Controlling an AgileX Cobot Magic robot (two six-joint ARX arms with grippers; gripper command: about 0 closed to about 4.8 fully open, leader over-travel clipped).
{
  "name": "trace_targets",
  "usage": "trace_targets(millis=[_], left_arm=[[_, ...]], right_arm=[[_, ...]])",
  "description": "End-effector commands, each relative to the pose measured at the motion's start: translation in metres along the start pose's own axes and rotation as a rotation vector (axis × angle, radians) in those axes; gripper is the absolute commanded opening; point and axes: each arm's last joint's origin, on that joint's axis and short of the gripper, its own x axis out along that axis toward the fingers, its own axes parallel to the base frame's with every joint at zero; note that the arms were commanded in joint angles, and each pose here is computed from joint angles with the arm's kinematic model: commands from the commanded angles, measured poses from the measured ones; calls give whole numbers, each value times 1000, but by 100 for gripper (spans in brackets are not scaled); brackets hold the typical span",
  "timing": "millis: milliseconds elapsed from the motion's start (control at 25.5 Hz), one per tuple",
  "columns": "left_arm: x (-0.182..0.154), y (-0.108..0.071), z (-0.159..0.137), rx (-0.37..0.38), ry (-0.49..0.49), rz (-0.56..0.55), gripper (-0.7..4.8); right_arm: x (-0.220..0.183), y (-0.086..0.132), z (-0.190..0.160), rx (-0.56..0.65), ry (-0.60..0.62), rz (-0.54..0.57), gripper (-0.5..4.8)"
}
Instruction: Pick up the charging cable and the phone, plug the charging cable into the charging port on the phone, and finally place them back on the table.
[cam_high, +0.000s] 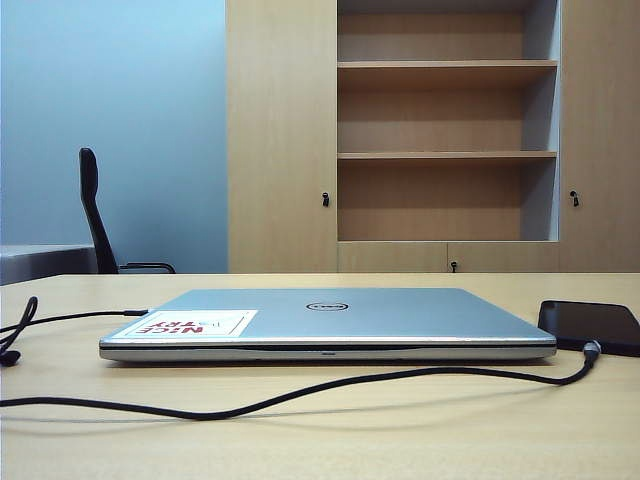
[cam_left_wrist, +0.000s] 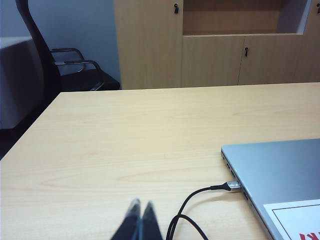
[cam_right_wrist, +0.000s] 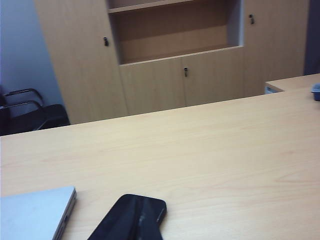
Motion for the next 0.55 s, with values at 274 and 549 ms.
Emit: trace_targets(millis=[274,549], left_arm=[[0,0,1,2,-12,0,-5],[0,0,1,2,-12,0,-5]], right_arm=[[0,0,0,-2,-12,6,-5],[0,0,0,-2,-12,6,-5]])
